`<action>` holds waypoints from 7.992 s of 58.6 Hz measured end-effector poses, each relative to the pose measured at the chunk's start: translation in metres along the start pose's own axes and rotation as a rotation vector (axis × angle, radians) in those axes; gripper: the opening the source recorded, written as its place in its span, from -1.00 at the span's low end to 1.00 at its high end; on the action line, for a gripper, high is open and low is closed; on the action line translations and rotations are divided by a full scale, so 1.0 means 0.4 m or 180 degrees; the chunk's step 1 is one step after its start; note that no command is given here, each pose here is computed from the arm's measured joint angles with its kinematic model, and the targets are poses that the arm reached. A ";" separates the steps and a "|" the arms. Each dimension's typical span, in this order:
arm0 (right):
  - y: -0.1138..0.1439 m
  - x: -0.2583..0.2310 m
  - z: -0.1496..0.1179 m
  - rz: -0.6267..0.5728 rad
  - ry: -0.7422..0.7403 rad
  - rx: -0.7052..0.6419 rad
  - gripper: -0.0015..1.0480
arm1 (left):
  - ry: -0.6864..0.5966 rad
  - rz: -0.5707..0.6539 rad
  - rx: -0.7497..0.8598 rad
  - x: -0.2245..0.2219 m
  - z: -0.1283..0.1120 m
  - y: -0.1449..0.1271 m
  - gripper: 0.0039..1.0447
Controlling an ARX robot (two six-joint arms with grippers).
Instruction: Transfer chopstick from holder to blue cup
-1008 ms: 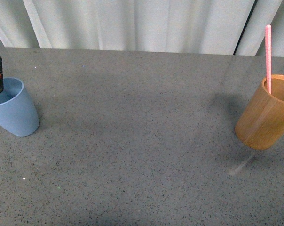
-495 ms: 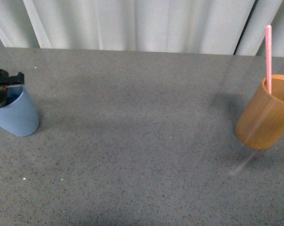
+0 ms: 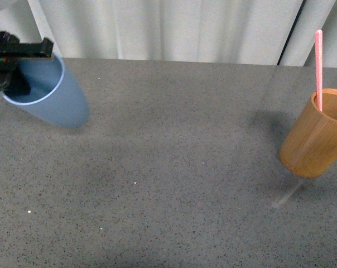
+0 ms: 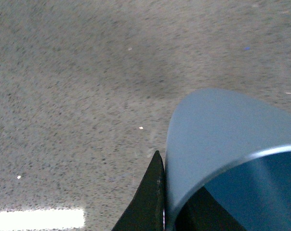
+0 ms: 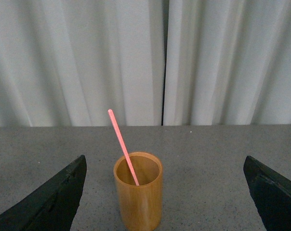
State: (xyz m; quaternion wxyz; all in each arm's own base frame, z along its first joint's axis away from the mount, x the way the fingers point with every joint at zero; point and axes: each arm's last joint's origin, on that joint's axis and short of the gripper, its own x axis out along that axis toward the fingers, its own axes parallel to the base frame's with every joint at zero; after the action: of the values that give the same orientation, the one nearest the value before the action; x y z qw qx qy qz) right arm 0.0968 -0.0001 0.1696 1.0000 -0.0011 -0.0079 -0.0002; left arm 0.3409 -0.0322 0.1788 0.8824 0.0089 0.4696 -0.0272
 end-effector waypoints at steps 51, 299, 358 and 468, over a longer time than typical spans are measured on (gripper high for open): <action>0.000 0.000 0.000 -0.0001 0.0000 0.0000 0.81 | 0.0199 -0.0587 0.0671 0.082 -0.079 -0.416 -0.94; 0.000 0.000 0.000 0.0000 0.0000 0.0000 0.81 | -0.3161 0.0167 -0.0073 -0.324 -0.522 0.046 -0.91; 0.053 0.273 -0.053 0.0864 0.1266 -0.0688 0.81 | -0.3163 0.0169 -0.0067 -0.324 -0.522 0.046 0.87; 0.101 0.612 -0.139 0.0728 0.1180 -0.0269 -0.52 | -0.3163 0.0170 -0.0067 -0.324 -0.522 0.046 0.87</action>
State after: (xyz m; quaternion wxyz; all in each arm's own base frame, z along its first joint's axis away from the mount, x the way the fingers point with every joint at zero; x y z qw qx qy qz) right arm 0.3425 0.0400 0.1180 0.9769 -0.0439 0.1762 0.1127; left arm 0.0967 -0.0002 0.1696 1.0000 -0.0020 -0.0079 -0.0008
